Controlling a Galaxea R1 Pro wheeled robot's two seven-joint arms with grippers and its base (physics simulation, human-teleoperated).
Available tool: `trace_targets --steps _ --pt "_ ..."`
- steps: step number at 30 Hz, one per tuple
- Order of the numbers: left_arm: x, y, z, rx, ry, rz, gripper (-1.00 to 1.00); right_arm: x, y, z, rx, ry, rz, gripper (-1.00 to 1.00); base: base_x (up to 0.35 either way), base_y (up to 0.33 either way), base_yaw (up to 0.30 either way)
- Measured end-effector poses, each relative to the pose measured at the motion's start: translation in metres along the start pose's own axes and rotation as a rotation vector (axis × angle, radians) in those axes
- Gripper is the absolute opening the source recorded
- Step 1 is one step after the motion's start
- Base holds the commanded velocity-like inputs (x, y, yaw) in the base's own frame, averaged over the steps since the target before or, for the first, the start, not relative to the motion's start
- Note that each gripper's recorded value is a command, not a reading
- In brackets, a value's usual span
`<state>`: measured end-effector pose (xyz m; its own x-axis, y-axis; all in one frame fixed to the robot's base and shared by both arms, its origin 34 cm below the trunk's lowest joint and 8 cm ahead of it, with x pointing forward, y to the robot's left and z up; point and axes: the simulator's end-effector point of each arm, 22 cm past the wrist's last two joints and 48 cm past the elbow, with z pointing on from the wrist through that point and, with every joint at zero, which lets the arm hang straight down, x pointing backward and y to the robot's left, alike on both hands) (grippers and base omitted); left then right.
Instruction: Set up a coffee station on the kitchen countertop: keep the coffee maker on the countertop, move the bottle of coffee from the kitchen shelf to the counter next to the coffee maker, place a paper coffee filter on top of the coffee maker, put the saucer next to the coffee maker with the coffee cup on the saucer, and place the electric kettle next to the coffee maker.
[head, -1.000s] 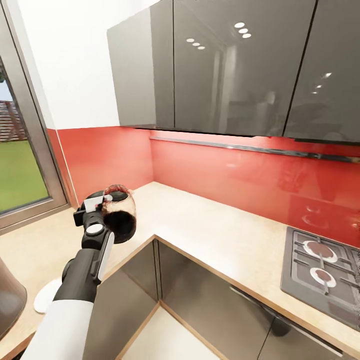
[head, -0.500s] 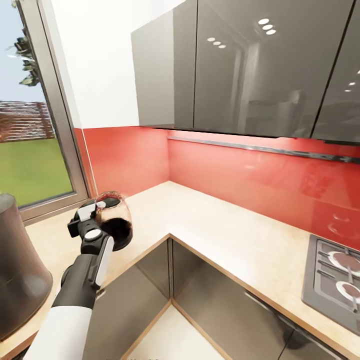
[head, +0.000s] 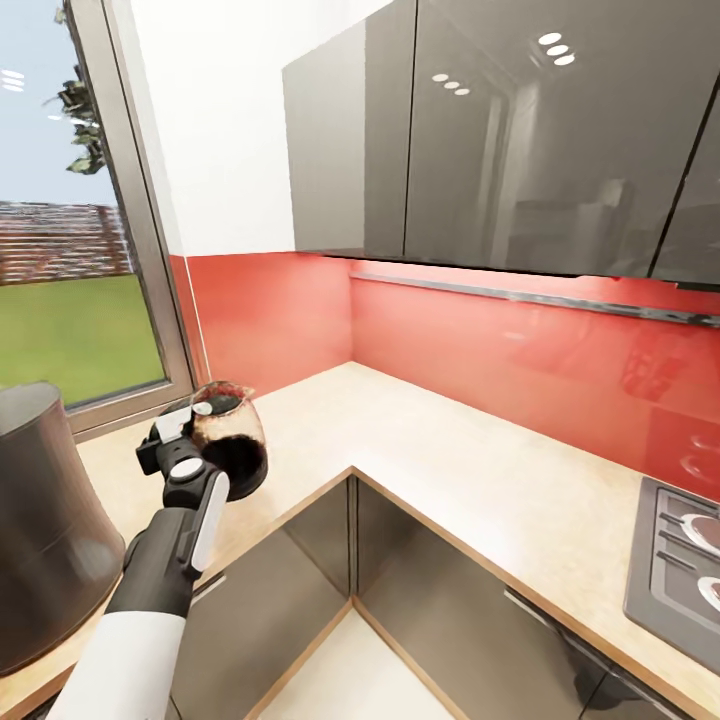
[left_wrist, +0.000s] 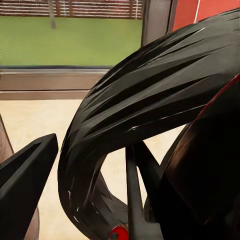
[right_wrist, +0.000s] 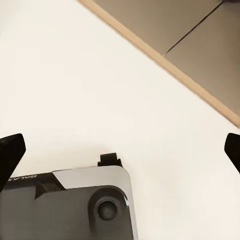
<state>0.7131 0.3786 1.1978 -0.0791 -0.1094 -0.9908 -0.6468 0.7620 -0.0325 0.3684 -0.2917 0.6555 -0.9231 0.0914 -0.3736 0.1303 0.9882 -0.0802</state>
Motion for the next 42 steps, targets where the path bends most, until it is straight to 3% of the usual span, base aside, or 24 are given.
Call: trace_targets --steps 4,25,42 --pt "-0.006 0.003 0.003 -0.008 -0.044 -0.028 -1.0 0.001 0.0 0.0 0.001 0.003 -0.001 1.0 0.0 0.0 0.113" --pt "0.023 -0.004 0.007 -0.005 -0.004 0.011 -1.0 0.004 -0.001 0.001 0.002 0.008 -0.003 1.0 0.0 -0.009 0.031" --pt "0.028 -0.006 0.009 -0.003 -0.02 -0.007 -1.0 0.003 -0.002 0.001 0.003 0.008 -0.003 1.0 0.1 -0.202 0.212"
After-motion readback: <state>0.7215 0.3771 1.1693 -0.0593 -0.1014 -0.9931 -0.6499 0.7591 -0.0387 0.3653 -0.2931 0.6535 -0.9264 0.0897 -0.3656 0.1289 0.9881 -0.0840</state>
